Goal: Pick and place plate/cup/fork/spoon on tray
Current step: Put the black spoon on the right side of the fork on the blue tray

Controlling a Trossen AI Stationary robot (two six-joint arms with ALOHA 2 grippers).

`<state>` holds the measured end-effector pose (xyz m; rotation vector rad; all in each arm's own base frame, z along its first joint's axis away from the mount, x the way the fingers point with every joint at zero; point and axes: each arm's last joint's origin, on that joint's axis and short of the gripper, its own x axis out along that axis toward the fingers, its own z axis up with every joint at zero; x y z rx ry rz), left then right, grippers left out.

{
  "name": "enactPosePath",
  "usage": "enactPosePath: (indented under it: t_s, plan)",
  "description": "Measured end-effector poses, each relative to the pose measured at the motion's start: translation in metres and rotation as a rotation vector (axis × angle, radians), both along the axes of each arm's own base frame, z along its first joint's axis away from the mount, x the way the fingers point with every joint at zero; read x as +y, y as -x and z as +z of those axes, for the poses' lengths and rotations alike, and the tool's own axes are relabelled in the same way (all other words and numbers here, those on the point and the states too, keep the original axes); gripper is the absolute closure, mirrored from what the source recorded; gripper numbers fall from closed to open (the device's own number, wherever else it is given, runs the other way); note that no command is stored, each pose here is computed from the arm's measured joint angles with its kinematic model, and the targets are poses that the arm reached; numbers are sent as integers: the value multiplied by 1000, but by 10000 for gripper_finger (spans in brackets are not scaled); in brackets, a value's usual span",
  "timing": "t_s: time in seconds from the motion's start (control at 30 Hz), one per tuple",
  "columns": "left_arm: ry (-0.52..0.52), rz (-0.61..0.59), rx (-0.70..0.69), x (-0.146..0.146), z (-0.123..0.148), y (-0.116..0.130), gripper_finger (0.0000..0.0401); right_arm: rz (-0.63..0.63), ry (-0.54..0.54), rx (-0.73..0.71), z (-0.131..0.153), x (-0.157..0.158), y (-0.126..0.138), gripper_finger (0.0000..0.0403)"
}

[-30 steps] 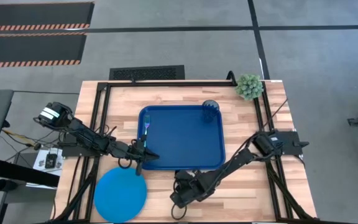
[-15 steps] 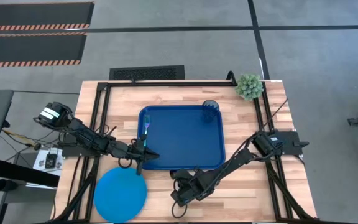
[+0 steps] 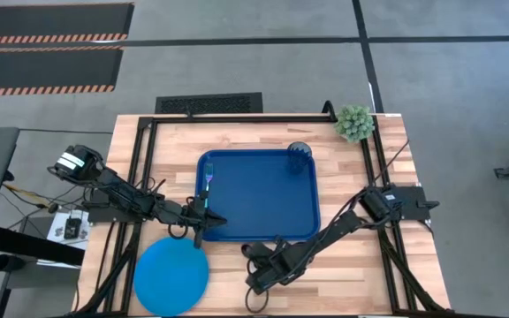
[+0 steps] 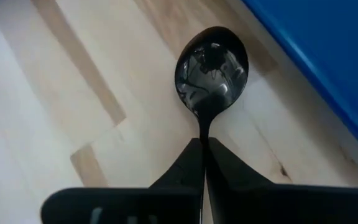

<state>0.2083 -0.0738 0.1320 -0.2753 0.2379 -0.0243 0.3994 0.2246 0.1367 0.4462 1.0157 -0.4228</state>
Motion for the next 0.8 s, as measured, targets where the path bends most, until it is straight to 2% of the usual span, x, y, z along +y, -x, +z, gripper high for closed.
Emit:
enactPosePath:
  t_s: [0.1, 0.27, 0.4, 0.53, 0.63, 0.8]
  plan:
    - [0, 0, 0, 0, 0, 0, 401, 50, 7, -17, 11, 2, 3, 387]
    - [-2, -1, 0, 0, 0, 0, 401, 140, 71, -99, 47, 7, 11, 388]
    - [-4, -5, 0, 0, 0, 0, 401, 198, 181, -150, 68, 8, 22, 391]
    - [-1, -67, 2, -2, 0, 0, 401, 228, 298, -191, 79, 3, 41, 399]
    - [-12, -76, -6, -3, 1, 0, 401, 232, 342, -289, 83, -6, 57, 400]
    - [-35, -90, -26, -3, 3, 0, 401, 306, 304, -553, 71, -36, 76, 400]
